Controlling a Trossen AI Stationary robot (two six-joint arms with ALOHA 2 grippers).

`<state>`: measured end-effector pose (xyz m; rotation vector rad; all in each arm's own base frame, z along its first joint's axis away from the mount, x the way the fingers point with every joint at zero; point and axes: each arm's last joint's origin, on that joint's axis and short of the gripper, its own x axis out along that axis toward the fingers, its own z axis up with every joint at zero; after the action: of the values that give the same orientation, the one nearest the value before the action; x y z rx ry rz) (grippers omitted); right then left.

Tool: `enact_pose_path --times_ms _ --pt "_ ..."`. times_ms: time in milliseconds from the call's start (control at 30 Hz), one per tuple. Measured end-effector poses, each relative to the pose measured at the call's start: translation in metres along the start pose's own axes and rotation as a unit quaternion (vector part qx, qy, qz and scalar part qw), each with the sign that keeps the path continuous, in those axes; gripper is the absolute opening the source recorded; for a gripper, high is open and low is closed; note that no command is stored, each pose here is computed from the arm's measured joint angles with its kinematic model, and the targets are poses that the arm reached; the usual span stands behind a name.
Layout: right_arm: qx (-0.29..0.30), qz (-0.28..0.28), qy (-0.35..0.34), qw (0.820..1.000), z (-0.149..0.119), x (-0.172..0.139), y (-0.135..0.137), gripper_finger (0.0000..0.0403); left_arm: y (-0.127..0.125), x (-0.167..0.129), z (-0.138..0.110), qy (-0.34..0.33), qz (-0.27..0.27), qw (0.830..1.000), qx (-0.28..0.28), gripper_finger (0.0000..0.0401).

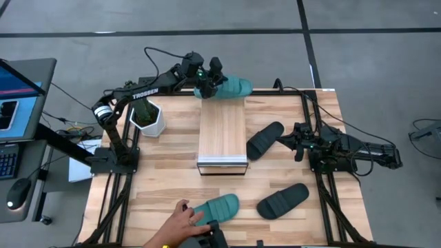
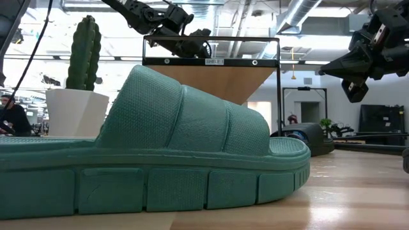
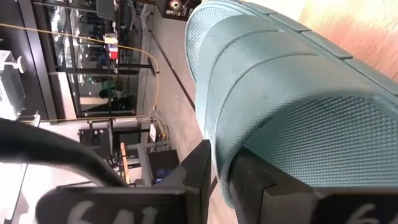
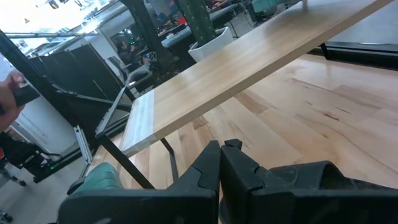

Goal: Pick and place slides into the shelf
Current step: Put the top green slide on the shelf

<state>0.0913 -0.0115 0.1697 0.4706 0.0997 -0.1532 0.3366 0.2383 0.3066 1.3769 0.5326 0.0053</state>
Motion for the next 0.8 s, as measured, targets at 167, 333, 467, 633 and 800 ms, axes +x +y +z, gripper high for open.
enact_pose_path --times_ms 167,333,467,633,800 --pt "0.000 0.000 0.000 1.000 -0.0001 0.0000 0.0000 0.0001 0.0000 0.0000 -0.0001 0.000 0.000 1.000 -0.008 0.0039" --pt "0.000 0.000 0.000 1.000 -0.0001 0.0000 0.0000 0.0001 -0.0002 0.0000 0.0000 -0.001 -0.001 1.000 -0.008 0.0039" --pt "0.000 0.000 0.000 1.000 -0.0001 0.0001 0.0000 0.0001 -0.0003 0.0000 0.0000 -0.002 -0.001 1.000 -0.002 0.0039" --pt "0.000 0.000 0.000 1.000 -0.0001 0.0000 0.0000 0.0001 0.0000 0.0000 -0.0007 0.012 0.000 1.000 0.008 0.0039" --pt "0.000 0.000 0.000 1.000 -0.0001 0.0000 0.0000 0.0001 0.0001 0.0004 -0.0004 0.071 -0.004 0.997 0.036 0.0039"
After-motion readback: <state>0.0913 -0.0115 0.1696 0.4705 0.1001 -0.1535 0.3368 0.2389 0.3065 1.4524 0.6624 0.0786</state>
